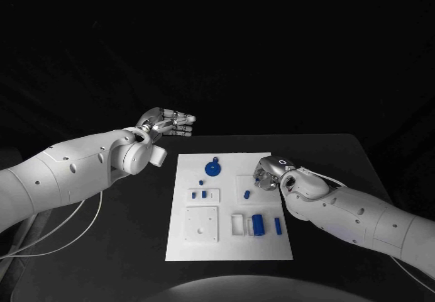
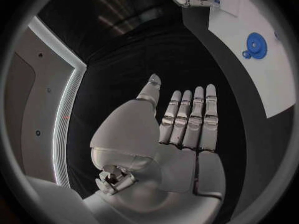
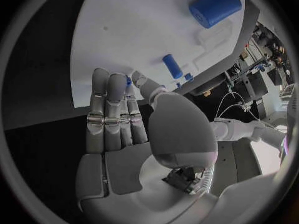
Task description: Assemble the parts on the task board
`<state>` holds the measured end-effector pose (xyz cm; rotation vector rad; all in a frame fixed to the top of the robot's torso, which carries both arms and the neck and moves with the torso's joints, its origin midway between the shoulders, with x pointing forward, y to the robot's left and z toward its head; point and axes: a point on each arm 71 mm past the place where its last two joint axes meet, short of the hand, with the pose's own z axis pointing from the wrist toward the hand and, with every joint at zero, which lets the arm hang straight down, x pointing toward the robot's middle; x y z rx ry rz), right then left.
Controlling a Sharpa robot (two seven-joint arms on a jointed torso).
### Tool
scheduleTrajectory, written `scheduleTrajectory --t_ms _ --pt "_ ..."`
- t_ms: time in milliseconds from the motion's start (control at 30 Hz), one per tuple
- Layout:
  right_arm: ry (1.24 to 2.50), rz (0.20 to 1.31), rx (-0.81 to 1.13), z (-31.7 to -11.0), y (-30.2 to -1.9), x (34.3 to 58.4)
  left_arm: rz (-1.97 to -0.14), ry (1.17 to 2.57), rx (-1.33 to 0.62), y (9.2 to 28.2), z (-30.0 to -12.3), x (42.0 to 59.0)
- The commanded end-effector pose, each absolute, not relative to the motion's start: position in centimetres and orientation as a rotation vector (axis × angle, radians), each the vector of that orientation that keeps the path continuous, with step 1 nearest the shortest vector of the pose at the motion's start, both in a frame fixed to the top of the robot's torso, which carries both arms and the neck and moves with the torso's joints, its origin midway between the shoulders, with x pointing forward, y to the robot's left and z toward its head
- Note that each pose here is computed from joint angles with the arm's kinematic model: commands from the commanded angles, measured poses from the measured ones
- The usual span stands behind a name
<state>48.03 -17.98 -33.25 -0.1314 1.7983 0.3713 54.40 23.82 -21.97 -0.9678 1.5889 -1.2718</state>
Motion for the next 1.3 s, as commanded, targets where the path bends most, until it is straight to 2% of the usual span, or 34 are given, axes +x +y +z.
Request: scheduleTrajectory --t_ms 33,867,1300 --pt "1.785 0.369 -0.157 -33.5 -17.5 47.8 -1.291 1.599 -0.952 23.5 -21.9 54.4" --pt "1.806 0.309 -0.222 -35.2 -17.4 47.6 -1.288 1.609 -0.956 23.5 -21.9 54.4" --pt "1.765 0.315 -0.228 -35.1 -17.2 47.5 -1.29 1.611 -0.955 23.5 -21.9 54.4"
